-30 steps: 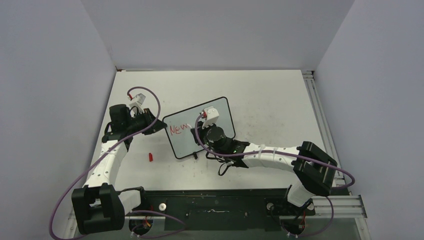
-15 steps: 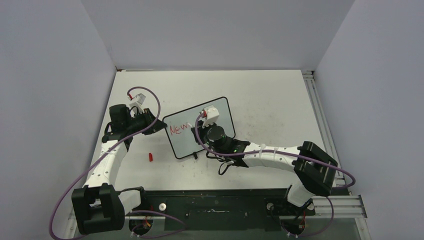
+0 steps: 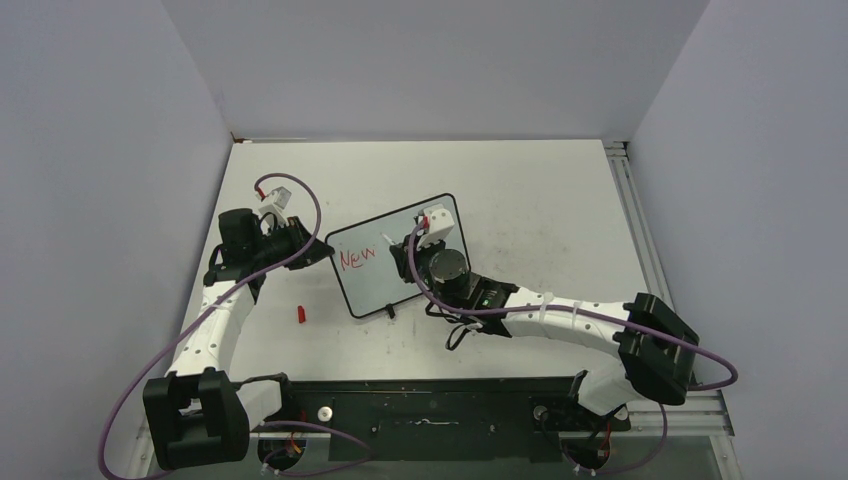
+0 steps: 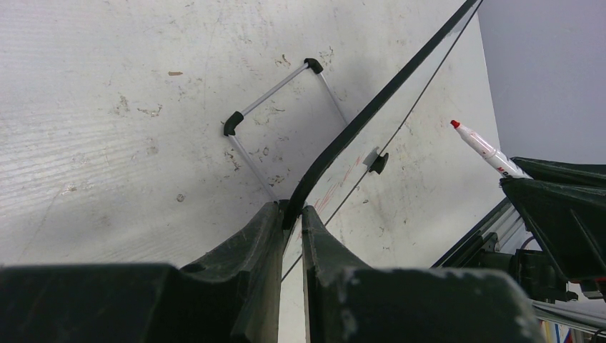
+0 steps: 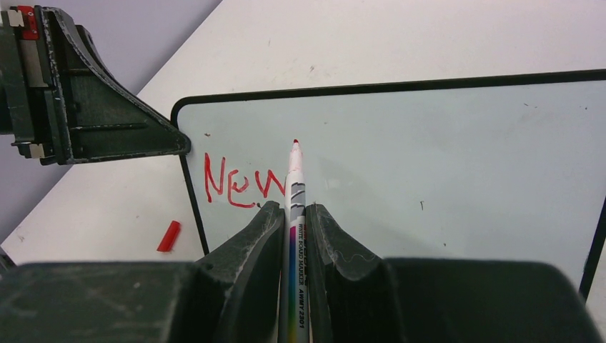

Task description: Write a sentence on the whiteboard

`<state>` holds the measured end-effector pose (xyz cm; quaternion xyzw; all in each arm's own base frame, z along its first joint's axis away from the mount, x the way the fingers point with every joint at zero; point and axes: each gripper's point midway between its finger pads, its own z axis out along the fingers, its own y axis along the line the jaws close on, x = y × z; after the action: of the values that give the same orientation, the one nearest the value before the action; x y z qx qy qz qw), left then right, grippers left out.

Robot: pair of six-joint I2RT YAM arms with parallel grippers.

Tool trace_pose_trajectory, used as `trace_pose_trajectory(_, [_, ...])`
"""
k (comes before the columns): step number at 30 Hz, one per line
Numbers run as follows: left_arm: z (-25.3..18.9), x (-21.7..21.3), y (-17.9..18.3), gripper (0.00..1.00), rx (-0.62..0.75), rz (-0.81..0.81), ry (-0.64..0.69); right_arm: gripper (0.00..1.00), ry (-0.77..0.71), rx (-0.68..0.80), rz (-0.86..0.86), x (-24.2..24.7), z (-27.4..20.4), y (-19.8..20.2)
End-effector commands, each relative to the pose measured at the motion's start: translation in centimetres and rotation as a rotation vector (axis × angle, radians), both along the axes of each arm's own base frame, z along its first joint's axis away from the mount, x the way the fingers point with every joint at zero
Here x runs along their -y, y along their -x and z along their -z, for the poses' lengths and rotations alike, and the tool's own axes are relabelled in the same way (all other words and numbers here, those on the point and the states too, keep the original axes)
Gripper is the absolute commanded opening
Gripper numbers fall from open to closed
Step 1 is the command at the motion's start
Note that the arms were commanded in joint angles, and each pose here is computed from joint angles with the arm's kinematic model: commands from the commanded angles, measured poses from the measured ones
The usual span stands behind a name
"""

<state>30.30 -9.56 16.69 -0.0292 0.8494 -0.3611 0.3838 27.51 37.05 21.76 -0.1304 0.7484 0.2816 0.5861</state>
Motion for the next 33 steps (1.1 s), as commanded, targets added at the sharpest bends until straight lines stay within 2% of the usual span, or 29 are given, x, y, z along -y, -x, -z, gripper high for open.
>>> trace_pose_trajectory(1, [-1.7, -0.1, -0.5, 0.1, 0.063, 0.006, -0.007, 0.05, -0.012, 0.031, 0.041, 0.3, -1.0, -1.2])
trace_pose_trajectory(24, [-1.5, -0.1, -0.6, 0.1, 0.054, 0.008, -0.006, 0.05, -0.017, 0.036, 0.023, -0.7, 0.1, -2.9])
trace_pose_trajectory(33, [-1.5, 0.0, -0.5, 0.1, 0.056, 0.009, -0.006, 0.05, 0.016, 0.0, 0.038, 0.1, 2.2, -2.6])
